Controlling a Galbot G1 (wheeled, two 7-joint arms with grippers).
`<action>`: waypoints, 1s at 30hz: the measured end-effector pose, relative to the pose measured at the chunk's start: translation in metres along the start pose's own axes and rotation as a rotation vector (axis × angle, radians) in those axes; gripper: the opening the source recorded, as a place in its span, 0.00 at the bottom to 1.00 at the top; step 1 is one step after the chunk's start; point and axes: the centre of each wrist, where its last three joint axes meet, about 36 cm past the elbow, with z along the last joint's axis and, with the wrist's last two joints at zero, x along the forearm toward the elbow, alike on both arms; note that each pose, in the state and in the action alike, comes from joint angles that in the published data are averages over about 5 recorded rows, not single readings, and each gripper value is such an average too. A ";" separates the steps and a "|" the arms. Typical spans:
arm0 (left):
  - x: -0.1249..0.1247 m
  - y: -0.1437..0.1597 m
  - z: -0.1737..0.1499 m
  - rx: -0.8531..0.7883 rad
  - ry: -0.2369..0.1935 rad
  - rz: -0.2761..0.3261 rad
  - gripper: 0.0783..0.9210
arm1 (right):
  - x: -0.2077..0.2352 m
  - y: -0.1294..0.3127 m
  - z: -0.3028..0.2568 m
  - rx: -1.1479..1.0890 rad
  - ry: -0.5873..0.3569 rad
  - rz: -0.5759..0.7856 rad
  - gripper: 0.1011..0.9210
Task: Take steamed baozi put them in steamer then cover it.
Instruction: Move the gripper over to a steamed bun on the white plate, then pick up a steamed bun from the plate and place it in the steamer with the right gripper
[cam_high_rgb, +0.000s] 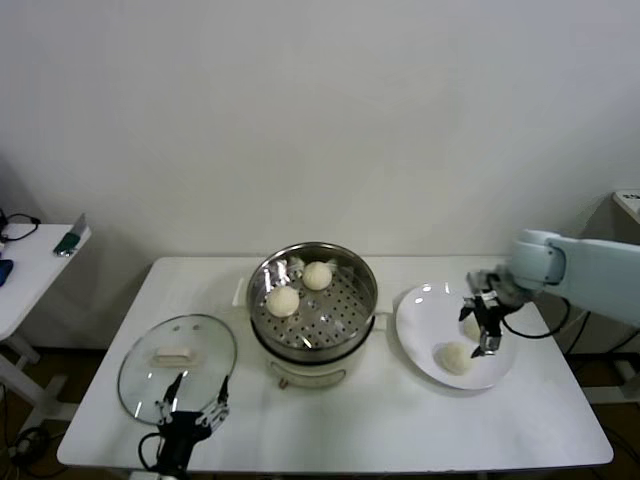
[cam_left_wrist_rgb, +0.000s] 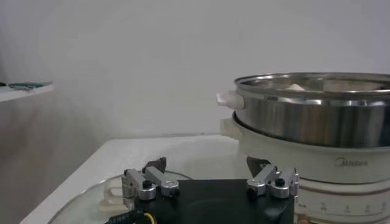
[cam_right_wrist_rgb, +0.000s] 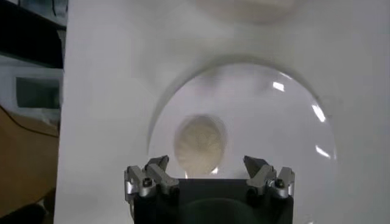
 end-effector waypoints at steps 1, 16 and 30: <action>0.000 0.000 0.000 0.000 0.001 0.000 0.88 | -0.005 0.001 0.000 -0.003 0.003 0.004 0.88; 0.001 -0.002 0.003 -0.006 0.007 0.007 0.88 | -0.057 0.013 0.000 -0.045 0.016 0.020 0.86; 0.001 -0.003 0.000 -0.019 0.001 0.009 0.88 | -0.043 0.000 -0.005 -0.009 -0.009 0.024 0.67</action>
